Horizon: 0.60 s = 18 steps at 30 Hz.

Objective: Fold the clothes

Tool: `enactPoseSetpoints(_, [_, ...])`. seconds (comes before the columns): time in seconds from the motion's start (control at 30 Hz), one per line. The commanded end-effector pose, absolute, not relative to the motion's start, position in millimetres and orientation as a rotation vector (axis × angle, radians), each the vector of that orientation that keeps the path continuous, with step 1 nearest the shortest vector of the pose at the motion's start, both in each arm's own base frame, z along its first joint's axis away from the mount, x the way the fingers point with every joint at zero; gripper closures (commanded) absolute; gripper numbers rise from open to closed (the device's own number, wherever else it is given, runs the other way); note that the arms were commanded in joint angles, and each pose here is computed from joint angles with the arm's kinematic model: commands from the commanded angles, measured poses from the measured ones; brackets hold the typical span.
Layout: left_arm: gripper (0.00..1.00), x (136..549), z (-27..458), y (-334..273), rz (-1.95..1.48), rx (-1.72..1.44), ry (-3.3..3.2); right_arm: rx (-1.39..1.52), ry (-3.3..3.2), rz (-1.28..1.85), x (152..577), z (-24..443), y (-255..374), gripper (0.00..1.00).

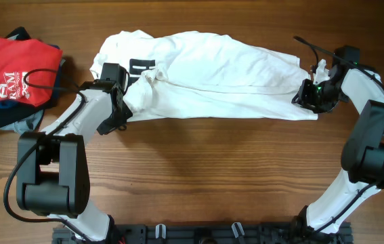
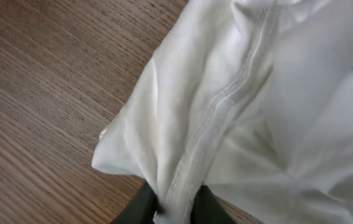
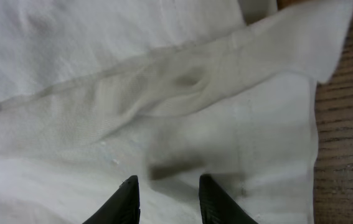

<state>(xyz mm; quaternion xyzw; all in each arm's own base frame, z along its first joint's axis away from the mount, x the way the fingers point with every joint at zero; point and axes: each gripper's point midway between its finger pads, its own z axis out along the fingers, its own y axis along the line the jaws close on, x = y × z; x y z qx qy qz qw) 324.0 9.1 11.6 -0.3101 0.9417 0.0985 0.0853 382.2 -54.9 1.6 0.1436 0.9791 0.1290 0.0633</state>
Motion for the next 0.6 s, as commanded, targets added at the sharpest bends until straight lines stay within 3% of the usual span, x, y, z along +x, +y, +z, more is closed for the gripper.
enactPoseSetpoints(0.0, [0.94,321.7,11.1,14.1,0.331,-0.931,2.798,0.413,2.974,0.339,377.0,-0.2,-57.8,0.68])
enactPoseSetpoints(0.1, [0.96,311.0,14.3,26.5,0.457,-0.918,2.804,0.413,2.975,0.336,376.9,-0.3,-58.1,0.68])
enactPoseSetpoints(0.3, [0.96,302.1,76.9,109.9,1.238,-0.738,2.437,0.414,2.975,0.329,376.9,-0.5,-58.9,0.68])
enactPoseSetpoints(0.57, [0.96,303.2,80.5,112.3,1.262,-0.731,2.412,0.427,2.99,0.283,373.8,-1.8,-63.7,0.68])
